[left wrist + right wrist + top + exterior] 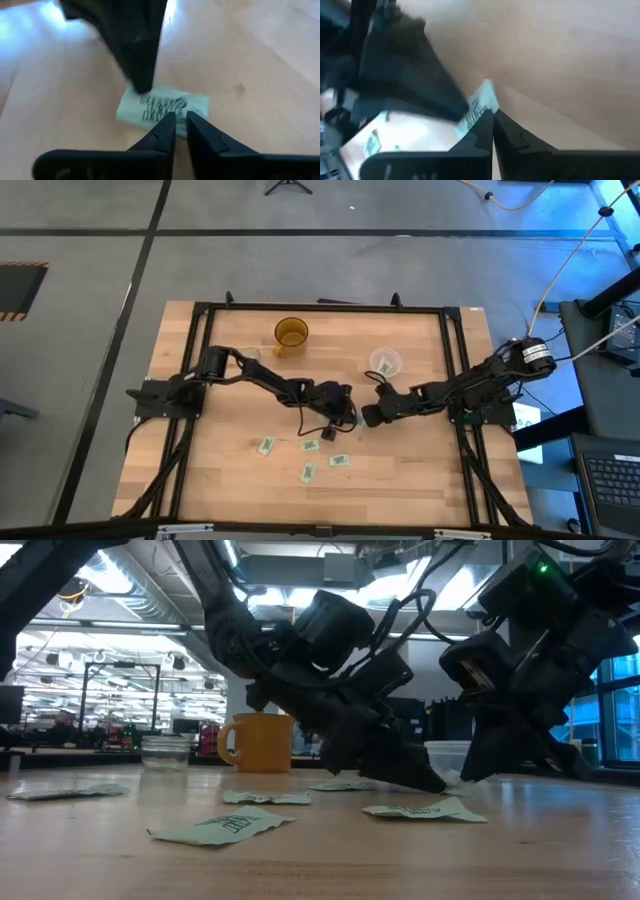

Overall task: Pick and place Stevia / Truvia into bins
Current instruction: Put the stevia packet into the transparent container

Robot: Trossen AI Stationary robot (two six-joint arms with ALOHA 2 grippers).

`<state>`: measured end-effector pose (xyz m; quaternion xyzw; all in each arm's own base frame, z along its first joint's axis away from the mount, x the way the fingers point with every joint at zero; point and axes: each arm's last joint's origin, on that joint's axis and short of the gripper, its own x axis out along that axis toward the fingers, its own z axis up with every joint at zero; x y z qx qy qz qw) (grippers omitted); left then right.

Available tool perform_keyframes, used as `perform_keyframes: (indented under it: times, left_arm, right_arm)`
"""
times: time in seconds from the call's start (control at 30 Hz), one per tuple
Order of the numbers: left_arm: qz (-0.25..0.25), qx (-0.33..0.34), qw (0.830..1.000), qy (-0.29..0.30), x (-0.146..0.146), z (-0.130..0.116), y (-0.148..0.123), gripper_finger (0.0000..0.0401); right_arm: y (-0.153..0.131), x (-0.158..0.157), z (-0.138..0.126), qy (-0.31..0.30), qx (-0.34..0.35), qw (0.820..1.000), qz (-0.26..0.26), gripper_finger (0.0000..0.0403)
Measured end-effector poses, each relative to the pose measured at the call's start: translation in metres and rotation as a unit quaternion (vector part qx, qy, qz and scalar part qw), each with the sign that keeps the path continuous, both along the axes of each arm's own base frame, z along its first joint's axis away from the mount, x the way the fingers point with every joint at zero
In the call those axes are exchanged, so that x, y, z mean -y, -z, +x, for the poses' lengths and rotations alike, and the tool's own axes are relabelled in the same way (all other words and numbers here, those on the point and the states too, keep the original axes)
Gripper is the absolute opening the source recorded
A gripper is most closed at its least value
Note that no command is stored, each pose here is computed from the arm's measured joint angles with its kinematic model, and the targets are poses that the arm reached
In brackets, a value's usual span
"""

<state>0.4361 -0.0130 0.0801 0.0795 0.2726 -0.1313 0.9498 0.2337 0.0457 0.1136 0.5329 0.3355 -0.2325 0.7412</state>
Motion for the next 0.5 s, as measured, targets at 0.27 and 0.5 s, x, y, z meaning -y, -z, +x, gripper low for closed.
perform_keyframes:
  times: [0.27, 0.5]
  left_arm:
    - [0.039, -0.015, 0.997, -0.067, -0.013, -0.02, -0.083, 0.0101]
    - [-0.013, -0.013, 0.996, -0.082, -0.016, -0.054, -0.156, 0.0118]
  right_arm:
    - [-0.016, -0.001, 0.006, -0.048, 0.04, 0.998, -0.02, 0.0002]
    - [-0.06, 0.014, 0.014, -0.071, 0.074, 0.99, -0.094, 0.0001]
